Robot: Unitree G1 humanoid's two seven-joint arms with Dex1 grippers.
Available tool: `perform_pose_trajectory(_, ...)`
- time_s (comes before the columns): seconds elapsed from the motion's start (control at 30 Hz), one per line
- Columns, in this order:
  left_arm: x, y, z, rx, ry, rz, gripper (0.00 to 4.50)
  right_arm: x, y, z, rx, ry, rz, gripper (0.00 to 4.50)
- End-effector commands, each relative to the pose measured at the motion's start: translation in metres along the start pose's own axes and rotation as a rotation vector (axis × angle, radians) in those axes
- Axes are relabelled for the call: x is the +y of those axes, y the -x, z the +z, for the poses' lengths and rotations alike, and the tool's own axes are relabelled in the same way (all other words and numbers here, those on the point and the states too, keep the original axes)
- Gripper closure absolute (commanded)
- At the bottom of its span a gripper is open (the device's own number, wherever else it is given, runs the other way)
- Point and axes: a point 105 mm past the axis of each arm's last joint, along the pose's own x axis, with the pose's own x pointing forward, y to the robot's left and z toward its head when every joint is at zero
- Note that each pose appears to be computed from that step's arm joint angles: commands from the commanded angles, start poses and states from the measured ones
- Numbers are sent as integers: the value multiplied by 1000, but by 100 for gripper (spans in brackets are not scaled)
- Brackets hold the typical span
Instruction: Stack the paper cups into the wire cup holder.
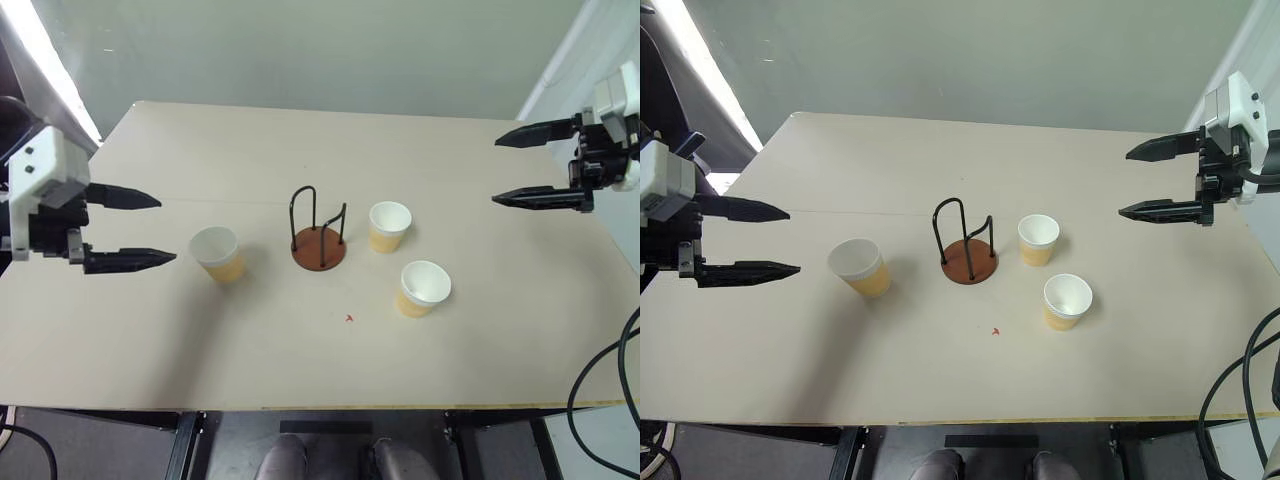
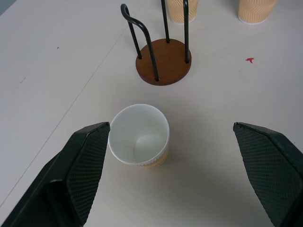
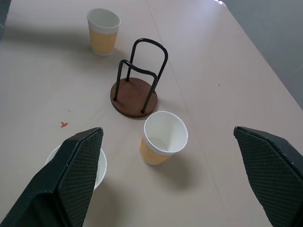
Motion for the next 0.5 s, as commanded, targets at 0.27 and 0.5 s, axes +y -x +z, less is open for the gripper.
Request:
perform_pose_trajectory(0.27,3,5,9,-24,-26,27,4,5,6,20,-62,56,10,0)
perform_pose_trajectory(0.5,0,-7,12,-67,-27,13,4,23,-43,42,-168,101,115,0)
